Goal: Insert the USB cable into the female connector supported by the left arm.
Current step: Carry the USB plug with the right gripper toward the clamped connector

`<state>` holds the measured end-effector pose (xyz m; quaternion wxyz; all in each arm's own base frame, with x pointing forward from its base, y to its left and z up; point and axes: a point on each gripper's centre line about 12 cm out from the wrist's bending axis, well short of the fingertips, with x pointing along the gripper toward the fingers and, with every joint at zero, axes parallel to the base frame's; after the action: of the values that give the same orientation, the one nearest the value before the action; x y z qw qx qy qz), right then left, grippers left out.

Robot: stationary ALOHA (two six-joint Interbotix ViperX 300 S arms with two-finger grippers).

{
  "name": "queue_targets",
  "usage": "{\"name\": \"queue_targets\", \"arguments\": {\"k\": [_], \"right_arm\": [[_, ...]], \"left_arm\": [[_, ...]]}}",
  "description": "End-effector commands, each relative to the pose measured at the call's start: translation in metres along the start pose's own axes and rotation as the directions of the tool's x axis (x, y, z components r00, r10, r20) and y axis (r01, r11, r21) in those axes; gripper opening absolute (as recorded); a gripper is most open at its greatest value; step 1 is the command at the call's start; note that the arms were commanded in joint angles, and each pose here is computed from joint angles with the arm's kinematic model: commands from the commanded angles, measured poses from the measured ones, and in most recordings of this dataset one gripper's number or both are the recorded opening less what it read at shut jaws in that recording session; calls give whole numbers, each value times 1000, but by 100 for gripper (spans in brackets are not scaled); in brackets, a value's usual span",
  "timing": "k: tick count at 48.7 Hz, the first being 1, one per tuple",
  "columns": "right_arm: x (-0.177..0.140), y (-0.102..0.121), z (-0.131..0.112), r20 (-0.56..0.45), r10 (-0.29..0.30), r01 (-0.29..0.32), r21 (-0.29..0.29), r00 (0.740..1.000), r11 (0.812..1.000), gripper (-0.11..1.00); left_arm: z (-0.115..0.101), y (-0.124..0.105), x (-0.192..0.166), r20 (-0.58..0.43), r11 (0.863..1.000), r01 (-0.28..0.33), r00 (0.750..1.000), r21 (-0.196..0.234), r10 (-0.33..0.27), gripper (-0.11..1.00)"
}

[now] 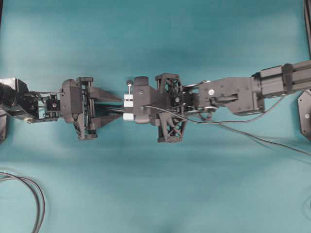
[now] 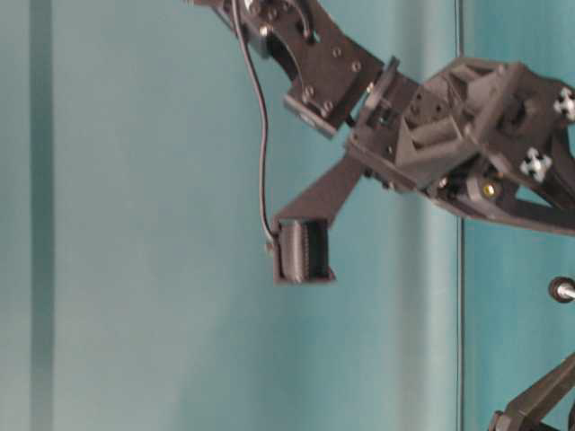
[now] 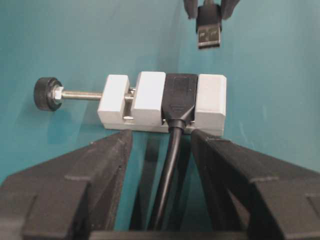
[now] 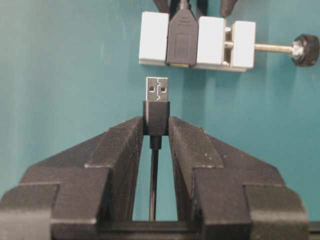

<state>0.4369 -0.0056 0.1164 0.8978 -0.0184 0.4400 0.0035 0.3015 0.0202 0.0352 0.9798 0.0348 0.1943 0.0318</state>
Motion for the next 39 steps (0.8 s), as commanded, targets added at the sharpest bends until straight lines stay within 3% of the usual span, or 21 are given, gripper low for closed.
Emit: {"name": "queue_targets", "arguments": {"k": [1, 10, 21, 39], "right_arm": [[-3, -1, 16, 9, -1, 1, -3, 1000, 1000, 22], [-2, -2, 15, -28, -11, 10, -24, 1000, 1000, 22], [-3, -6, 20, -20, -39, 39, -13, 999, 999, 22], [3, -5, 24, -106, -91, 89, -16, 990, 996, 22]], "left_arm": [[4, -3, 0, 7, 1000, 11, 1000, 21, -11, 61], [3, -4, 0, 6, 1000, 12, 1000, 20, -12, 61], [3, -5, 0, 3, 1000, 18, 1000, 20, -18, 61], [3, -6, 0, 3, 1000, 21, 1000, 21, -21, 61]]}}
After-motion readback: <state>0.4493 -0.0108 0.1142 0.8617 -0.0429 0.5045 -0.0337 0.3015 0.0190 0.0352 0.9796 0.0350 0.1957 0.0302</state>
